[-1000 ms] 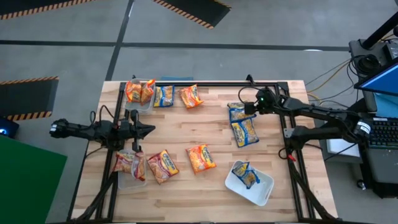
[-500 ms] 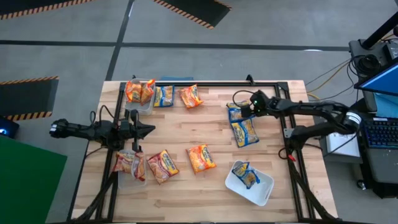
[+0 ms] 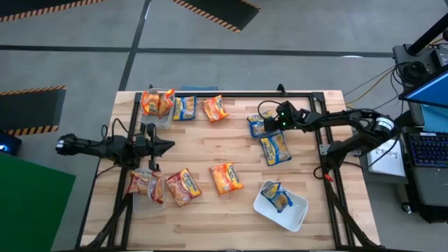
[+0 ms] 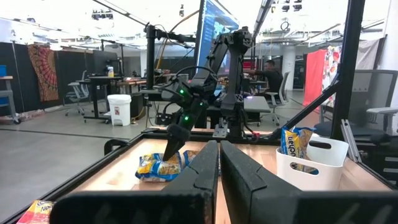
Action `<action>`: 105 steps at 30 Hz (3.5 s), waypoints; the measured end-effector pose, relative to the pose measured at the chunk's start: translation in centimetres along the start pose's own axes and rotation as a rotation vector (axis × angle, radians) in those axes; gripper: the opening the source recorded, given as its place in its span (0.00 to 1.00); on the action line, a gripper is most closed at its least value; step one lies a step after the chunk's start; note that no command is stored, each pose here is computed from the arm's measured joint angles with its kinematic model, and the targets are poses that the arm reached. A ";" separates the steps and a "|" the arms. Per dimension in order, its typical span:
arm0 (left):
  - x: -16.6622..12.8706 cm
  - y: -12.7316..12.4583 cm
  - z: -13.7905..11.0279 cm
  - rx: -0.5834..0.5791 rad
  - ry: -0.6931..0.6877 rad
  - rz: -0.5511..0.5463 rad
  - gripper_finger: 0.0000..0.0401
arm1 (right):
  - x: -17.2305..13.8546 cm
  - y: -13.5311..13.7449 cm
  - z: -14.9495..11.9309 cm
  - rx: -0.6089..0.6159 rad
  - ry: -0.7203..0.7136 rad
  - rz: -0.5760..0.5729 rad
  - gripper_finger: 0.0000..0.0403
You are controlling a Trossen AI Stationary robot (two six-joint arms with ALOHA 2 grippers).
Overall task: Sort Maruchan noodles
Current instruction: Put the blue noodle pack into the white bin
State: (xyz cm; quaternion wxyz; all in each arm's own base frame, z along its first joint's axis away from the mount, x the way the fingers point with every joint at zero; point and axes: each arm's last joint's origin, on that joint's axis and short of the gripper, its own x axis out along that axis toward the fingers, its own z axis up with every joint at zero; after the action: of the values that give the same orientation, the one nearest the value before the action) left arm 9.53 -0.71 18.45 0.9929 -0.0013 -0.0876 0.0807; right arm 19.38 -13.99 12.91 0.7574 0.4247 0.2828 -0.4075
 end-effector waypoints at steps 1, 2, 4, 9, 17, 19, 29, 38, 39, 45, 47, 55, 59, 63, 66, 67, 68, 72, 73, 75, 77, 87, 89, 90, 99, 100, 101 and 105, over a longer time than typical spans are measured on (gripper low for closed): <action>0.0 0.0 0.0 0.000 0.000 0.000 0.00 | 0.0 0.0 0.0 0.000 0.003 0.007 0.32; 0.0 0.0 0.0 0.000 0.000 0.000 0.00 | 0.1 0.0 0.0 0.000 0.004 0.010 0.28; 0.0 0.0 0.0 0.000 0.000 0.000 0.00 | -0.1 0.1 0.0 -0.009 0.003 0.016 0.20; 0.0 0.0 0.0 0.000 0.000 0.000 0.00 | -1.0 0.7 0.3 -0.035 -0.035 0.060 0.04; 0.0 0.0 0.0 0.000 -0.001 0.000 0.00 | -3.2 2.5 0.2 -0.081 -0.099 0.168 0.04; 0.0 0.0 0.0 0.000 -0.001 0.000 0.00 | -3.7 3.1 0.0 -0.096 -0.119 0.199 0.03; 0.0 0.0 0.0 -0.001 -0.002 0.000 0.00 | -5.0 6.2 -1.0 -0.162 -0.220 0.368 0.03; 0.0 0.0 0.0 0.001 -0.005 0.001 0.00 | -5.8 8.1 -2.5 -0.188 -0.271 0.432 0.03; 0.0 0.0 0.1 0.002 -0.005 0.001 0.00 | -5.9 8.3 -2.7 -0.191 -0.277 0.427 0.03; 0.0 0.0 0.1 0.002 -0.007 0.001 0.00 | -5.7 8.8 -3.7 -0.220 -0.281 0.407 0.03; 0.0 0.0 0.1 0.002 -0.007 0.001 0.00 | -5.2 8.9 -4.1 -0.229 -0.268 0.387 0.03; 0.0 0.0 0.1 0.000 -0.011 0.001 0.00 | -2.1 8.2 -5.3 -0.170 -0.216 0.250 0.06; 0.0 0.0 0.1 0.000 -0.012 0.001 0.00 | -1.3 7.8 -5.4 -0.136 -0.204 0.217 0.16; 0.0 0.0 0.1 0.000 -0.012 0.001 0.00 | -1.2 7.6 -5.1 -0.122 -0.204 0.201 0.28; 0.0 0.0 0.1 0.000 -0.012 0.001 0.00 | -1.8 7.3 -4.6 -0.102 -0.206 0.197 0.36; 0.0 0.0 0.1 0.000 -0.012 0.002 0.00 | -2.1 7.2 -4.4 -0.091 -0.212 0.198 0.38; 0.0 0.0 0.1 0.000 -0.012 0.001 0.00 | -2.4 7.1 -4.2 -0.080 -0.215 0.198 0.40; 0.0 0.0 0.1 0.000 -0.012 0.001 0.00 | -3.6 7.0 -3.8 -0.063 -0.213 0.195 0.46; 0.0 0.0 0.1 0.000 -0.012 0.002 0.00 | -4.0 7.0 -3.6 -0.064 -0.208 0.189 0.48; 0.0 0.0 0.1 0.000 -0.012 0.002 0.00 | -4.6 7.2 -3.3 -0.069 -0.194 0.174 0.49; 0.0 0.0 0.1 0.000 -0.012 0.002 0.00 | -5.3 7.4 -3.1 -0.078 -0.172 0.159 0.50; 0.0 0.0 0.1 0.000 -0.012 0.002 0.00 | -7.5 8.9 -3.3 -0.172 0.228 0.095 0.40; 0.0 0.0 0.1 0.000 -0.011 0.002 0.00 | -8.0 8.9 -3.7 -0.198 0.293 0.035 0.36; 0.0 0.0 0.1 0.000 -0.011 0.002 0.00 | -8.2 9.0 -3.9 -0.211 0.319 0.013 0.35; 0.0 0.0 0.1 0.000 -0.011 0.002 0.00 | -7.3 8.5 -7.2 -0.278 0.446 -0.107 0.12; 0.0 0.0 0.1 0.000 -0.011 0.001 0.00 | -7.0 8.4 -7.4 -0.288 0.449 -0.125 0.09; 0.0 0.0 0.1 0.000 -0.011 0.002 0.00 | -6.7 8.4 -7.5 -0.296 0.448 -0.141 0.07; 0.0 0.0 0.2 0.011 -0.024 0.004 0.00 | -5.1 8.4 -7.2 -0.317 0.405 -0.169 0.02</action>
State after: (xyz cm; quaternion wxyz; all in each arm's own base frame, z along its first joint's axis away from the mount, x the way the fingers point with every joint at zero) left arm 9.48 -0.69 18.69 0.9916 0.0049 -0.0992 0.0833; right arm 23.35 -3.22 16.90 0.7056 0.3485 0.5235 -0.3266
